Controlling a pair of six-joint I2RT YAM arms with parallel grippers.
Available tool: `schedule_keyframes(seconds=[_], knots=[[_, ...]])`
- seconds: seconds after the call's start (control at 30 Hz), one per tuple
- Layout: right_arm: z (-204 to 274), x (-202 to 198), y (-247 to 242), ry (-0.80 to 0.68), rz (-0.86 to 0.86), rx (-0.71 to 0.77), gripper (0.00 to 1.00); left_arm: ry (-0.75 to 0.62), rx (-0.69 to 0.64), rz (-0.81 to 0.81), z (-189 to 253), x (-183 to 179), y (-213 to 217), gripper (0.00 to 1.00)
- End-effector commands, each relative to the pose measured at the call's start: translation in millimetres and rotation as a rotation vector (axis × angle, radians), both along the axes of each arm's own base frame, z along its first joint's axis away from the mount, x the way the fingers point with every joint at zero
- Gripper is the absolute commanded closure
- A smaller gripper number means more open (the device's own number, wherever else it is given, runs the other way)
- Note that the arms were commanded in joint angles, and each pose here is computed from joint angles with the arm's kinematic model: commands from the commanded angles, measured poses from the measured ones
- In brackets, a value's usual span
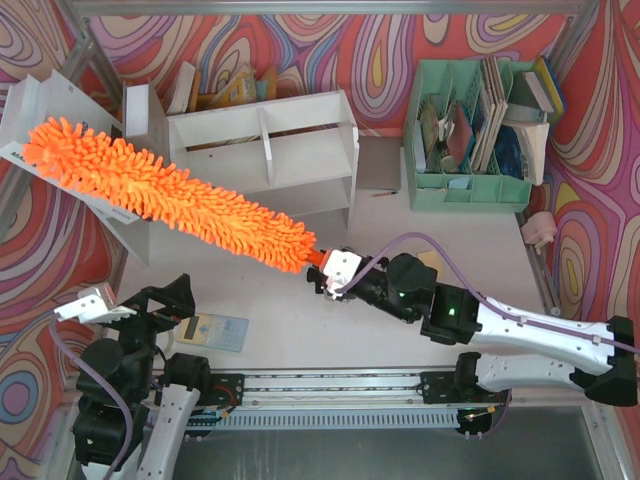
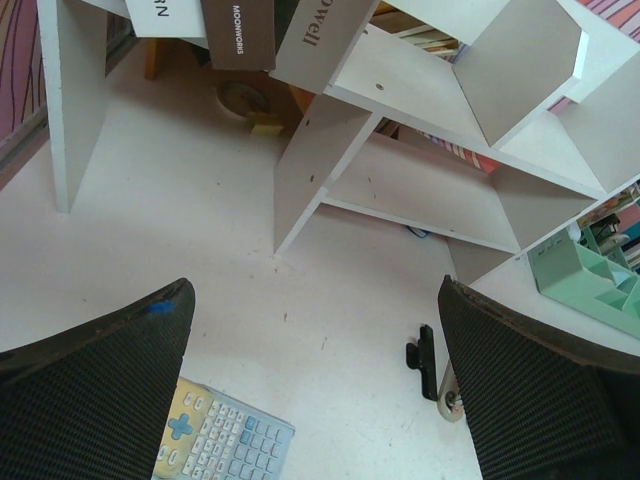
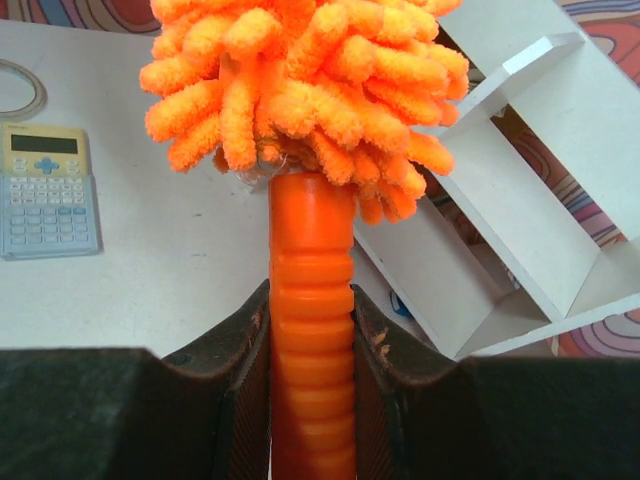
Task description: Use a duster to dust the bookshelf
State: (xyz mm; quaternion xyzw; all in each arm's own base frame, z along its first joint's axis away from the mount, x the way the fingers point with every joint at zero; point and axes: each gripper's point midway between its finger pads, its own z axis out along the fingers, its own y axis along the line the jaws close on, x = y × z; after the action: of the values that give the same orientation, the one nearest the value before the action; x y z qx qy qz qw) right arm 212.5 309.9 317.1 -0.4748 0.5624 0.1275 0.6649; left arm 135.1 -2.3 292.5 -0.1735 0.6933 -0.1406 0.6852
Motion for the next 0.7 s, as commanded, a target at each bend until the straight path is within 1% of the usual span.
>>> schedule_keyframes(seconds=[0.0,0.33,0.47,0.67], knots=[[7,-1,-10,0.009,-0.045,0.097,1.00,-0.004,-0.005,-0.003,1,5,-2,0.01],[-53,3,-46,0.042,-0.166,-0.010,1.00,0.007,-0.005,-0.010,0,8,-4,0.02],[-75,5,-50,0.079,-0.192,-0.015,1.00,0.010,-0.004,-0.012,0,9,-4,0.01],[-104,5,-51,0.133,-0.208,-0.072,1.00,0.017,-0.003,-0.012,-1,10,-5,0.01]])
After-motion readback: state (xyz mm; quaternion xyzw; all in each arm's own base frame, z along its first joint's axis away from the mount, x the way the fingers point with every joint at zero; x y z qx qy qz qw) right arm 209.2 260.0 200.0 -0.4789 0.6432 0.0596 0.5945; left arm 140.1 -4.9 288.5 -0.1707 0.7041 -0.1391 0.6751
